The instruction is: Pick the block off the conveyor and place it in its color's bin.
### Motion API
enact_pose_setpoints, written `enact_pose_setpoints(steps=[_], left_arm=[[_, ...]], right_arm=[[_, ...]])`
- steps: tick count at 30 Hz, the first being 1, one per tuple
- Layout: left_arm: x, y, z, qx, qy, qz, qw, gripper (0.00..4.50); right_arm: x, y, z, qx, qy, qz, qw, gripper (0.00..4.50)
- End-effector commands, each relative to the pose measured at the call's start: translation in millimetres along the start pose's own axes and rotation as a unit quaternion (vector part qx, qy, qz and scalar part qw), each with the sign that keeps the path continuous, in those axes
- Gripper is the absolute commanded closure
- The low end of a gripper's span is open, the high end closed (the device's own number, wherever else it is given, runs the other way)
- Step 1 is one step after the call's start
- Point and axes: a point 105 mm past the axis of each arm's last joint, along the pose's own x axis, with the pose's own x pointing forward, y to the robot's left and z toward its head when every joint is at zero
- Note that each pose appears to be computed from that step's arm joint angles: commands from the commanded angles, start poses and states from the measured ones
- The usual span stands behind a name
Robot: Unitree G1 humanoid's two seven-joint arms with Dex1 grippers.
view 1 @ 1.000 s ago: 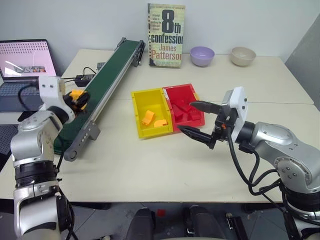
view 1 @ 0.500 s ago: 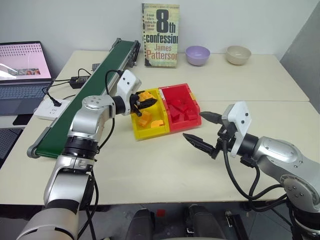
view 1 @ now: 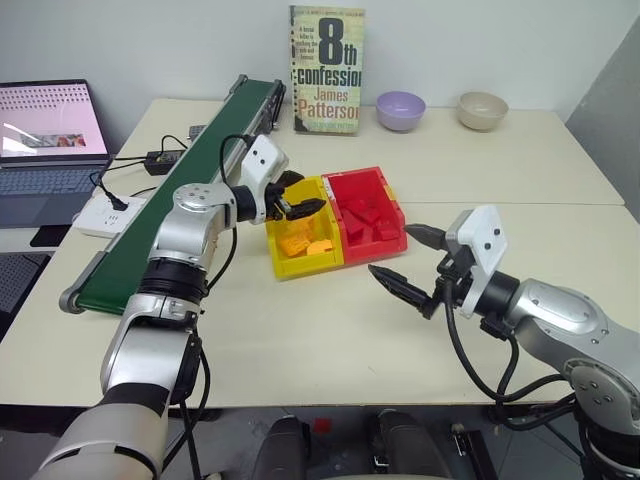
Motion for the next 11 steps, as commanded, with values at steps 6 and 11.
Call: enact_pose_setpoints(steps=[6, 11], left_arm=[[-68, 3, 6, 0.046, 0.054, -0.029, 0.997, 0.04], [-102, -14, 1, 0.037, 0.086, -0.052, 0.994, 0.04]], right_arm=[[-11, -21, 4, -0.039, 0.009, 0.009, 0.999, 0.00], [-11, -34, 3, -0.047, 0.015, 0.014, 0.999, 0.00]])
